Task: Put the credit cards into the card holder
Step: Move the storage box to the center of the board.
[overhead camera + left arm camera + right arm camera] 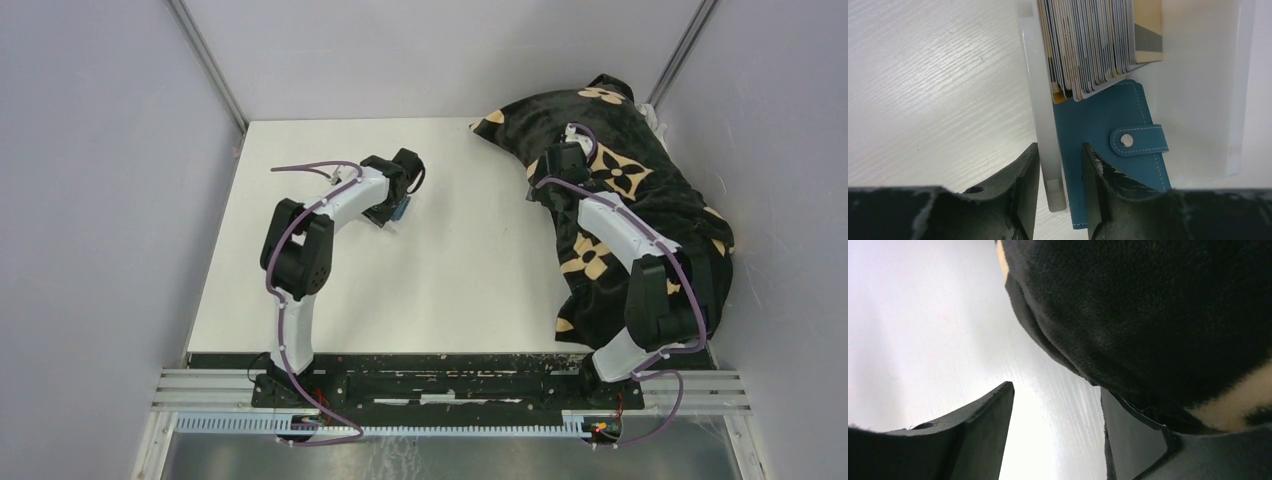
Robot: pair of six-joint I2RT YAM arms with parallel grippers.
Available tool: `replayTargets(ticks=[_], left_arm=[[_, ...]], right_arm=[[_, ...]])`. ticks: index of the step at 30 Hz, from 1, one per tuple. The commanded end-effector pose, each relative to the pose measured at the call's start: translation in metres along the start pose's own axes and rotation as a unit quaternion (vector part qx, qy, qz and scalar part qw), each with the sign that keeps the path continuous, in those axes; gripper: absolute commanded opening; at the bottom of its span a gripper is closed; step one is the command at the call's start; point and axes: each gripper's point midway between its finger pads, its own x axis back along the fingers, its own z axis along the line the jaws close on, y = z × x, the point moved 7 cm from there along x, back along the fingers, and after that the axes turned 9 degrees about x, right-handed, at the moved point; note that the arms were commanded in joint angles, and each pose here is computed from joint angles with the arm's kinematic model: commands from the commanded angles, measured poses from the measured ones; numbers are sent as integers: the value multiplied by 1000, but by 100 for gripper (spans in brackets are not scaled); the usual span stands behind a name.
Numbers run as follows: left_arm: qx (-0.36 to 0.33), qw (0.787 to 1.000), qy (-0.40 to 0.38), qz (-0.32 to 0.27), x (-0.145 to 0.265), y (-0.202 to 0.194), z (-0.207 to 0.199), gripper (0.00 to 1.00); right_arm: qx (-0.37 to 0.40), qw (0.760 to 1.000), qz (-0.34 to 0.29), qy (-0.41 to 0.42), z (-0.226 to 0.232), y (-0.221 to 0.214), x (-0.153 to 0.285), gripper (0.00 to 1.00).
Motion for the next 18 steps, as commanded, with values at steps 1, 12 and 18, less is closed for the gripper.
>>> replayTargets(ticks=[1, 12, 18], left_arm=[[30, 999, -37, -11, 18, 6, -16, 45], [25, 998, -64, -9, 46, 24, -5, 67], [25, 996, -87, -12, 66, 39, 2, 72]], right_arm=[[-1, 999, -33, 18, 10, 13, 17, 72], [7, 995, -50, 85, 60, 12, 50, 75], [-27, 984, -50, 169, 93, 5, 69, 75]])
